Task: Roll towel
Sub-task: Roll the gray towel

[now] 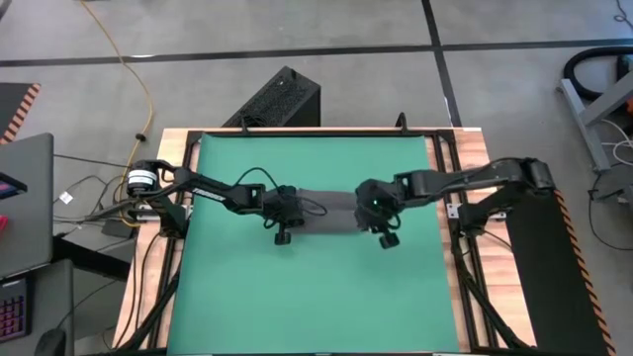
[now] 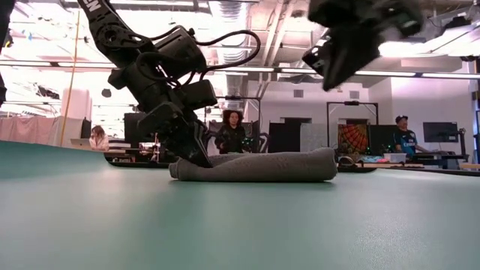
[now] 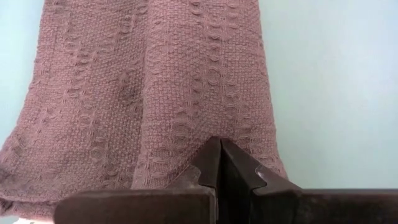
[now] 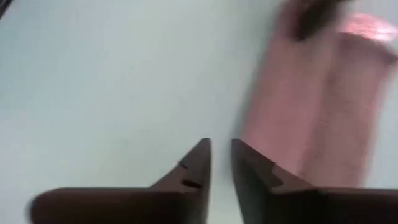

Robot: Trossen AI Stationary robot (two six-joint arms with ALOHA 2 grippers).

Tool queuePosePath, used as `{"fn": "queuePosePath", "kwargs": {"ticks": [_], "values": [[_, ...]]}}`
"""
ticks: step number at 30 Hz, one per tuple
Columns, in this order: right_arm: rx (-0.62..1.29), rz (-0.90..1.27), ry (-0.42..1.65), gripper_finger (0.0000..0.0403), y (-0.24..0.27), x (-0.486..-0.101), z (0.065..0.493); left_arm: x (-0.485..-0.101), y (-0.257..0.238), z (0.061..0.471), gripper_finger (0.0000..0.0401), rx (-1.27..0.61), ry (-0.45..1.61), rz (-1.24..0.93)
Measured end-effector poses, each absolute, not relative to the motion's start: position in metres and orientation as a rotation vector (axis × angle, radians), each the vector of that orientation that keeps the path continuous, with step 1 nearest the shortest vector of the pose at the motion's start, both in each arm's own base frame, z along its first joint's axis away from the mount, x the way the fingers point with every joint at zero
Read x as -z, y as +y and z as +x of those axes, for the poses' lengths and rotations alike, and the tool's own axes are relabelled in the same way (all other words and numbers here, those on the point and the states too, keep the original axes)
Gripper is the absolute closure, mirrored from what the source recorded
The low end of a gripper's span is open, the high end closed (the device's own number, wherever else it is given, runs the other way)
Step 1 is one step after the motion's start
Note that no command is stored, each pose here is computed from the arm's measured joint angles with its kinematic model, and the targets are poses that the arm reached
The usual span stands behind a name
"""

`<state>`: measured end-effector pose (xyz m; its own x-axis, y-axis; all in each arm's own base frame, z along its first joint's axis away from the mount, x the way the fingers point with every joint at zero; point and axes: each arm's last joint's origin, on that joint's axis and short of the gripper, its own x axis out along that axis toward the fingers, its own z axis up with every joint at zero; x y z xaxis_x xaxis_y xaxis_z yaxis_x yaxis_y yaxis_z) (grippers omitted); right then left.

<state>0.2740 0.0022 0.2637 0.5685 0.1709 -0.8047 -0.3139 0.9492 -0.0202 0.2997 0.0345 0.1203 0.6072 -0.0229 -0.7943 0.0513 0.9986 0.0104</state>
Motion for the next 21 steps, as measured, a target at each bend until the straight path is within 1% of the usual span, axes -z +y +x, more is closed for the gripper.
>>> {"fn": "queuePosePath", "kwargs": {"ticks": [4, 7, 10, 12, 16, 21], "values": [[-0.337, -0.283, 0.989, 0.0255, 0.010, -0.255, 0.273, -0.120, 0.034, 0.300, 0.0401, 0.051, 0.917, 0.042], [-0.305, -0.367, 1.004, 0.0197, 0.009, -0.243, 0.285, -0.120, 0.034, 0.300, 0.0401, 0.052, 0.917, 0.043], [-0.272, -0.423, 1.013, 0.0154, 0.007, -0.230, 0.298, -0.120, 0.034, 0.300, 0.0401, 0.056, 0.916, 0.048], [-0.287, -0.439, 1.053, 0.0142, 0.006, -0.218, 0.303, -0.120, 0.034, 0.300, 0.0401, 0.057, 0.916, 0.048], [-0.320, -0.446, 1.135, 0.0139, 0.008, -0.195, 0.311, -0.120, 0.034, 0.300, 0.0401, 0.060, 0.916, 0.056], [-0.263, -0.481, 1.257, 0.0138, 0.003, -0.164, 0.319, -0.120, 0.034, 0.300, 0.0401, 0.062, 0.916, 0.058]]}}
